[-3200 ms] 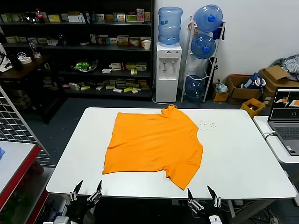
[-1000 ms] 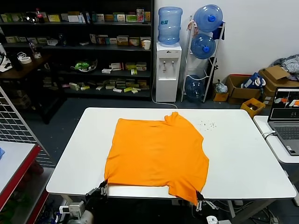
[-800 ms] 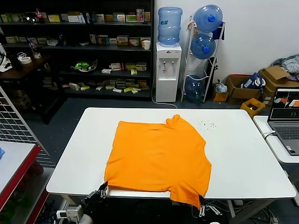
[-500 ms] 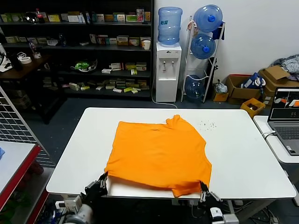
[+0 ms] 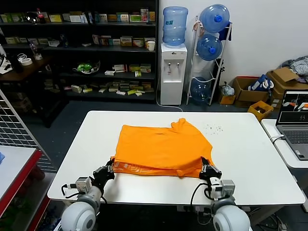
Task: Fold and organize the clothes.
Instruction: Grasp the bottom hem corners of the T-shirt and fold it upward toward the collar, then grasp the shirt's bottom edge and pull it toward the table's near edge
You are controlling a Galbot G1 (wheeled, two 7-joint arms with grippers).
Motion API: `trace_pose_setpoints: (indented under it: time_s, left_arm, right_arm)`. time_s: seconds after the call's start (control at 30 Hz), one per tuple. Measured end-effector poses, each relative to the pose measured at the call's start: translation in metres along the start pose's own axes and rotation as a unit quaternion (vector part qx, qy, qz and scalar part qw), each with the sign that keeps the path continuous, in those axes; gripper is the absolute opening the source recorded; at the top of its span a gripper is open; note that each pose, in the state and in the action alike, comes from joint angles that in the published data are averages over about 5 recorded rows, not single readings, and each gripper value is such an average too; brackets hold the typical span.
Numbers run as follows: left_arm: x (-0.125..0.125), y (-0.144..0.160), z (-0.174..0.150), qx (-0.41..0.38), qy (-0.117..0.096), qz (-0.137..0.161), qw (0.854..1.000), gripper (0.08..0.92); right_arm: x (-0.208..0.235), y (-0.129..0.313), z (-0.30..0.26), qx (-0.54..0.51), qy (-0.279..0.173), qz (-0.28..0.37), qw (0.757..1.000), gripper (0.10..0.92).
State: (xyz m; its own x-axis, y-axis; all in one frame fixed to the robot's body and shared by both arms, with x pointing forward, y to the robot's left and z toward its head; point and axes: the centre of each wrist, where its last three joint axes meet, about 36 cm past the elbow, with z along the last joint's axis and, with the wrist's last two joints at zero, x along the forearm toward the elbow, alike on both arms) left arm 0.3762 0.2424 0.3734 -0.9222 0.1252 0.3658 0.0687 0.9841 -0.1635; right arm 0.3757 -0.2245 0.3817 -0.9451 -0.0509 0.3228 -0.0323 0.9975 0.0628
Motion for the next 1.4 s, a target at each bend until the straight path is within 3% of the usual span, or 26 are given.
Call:
trace_pose_setpoints:
  time_s: [0.2,0.63,0.87,0.97,1.23,1.4]
  left_arm:
    - [-0.018,0.002,-0.002,-0.007,0.006,0.003,1.0,0.17]
    - [-0.01,0.012,0.006,-0.014,0.013,-0.003,1.0,0.542]
    - [-0.007,0.017,0.025,-0.005,0.028,-0.005,1.0,0.747]
    - [-0.01,0.022,0.031,-0.003,0.032,-0.009,0.999,0.805]
    - [-0.019,0.034,0.039,-0.004,0.043,-0.02,0.999,0.823]
    - [-0.021,0.037,0.042,-0.004,0.047,-0.021,0.999,0.782]
  right_arm:
    - [-0.026,0.002,-0.009,0.002,0.005,-0.011,1.0,0.184]
    - [-0.027,-0.019,-0.003,0.014,0.012,-0.014,1.0,0.556]
    - [-0.016,-0.043,0.017,0.015,0.046,-0.007,0.999,0.759]
    - [-0.011,-0.049,0.025,0.01,0.062,-0.005,0.998,0.81]
    - [-0.006,-0.055,0.036,-0.006,0.093,-0.008,0.996,0.821]
    - [-0.006,-0.056,0.038,-0.014,0.101,-0.01,0.995,0.732]
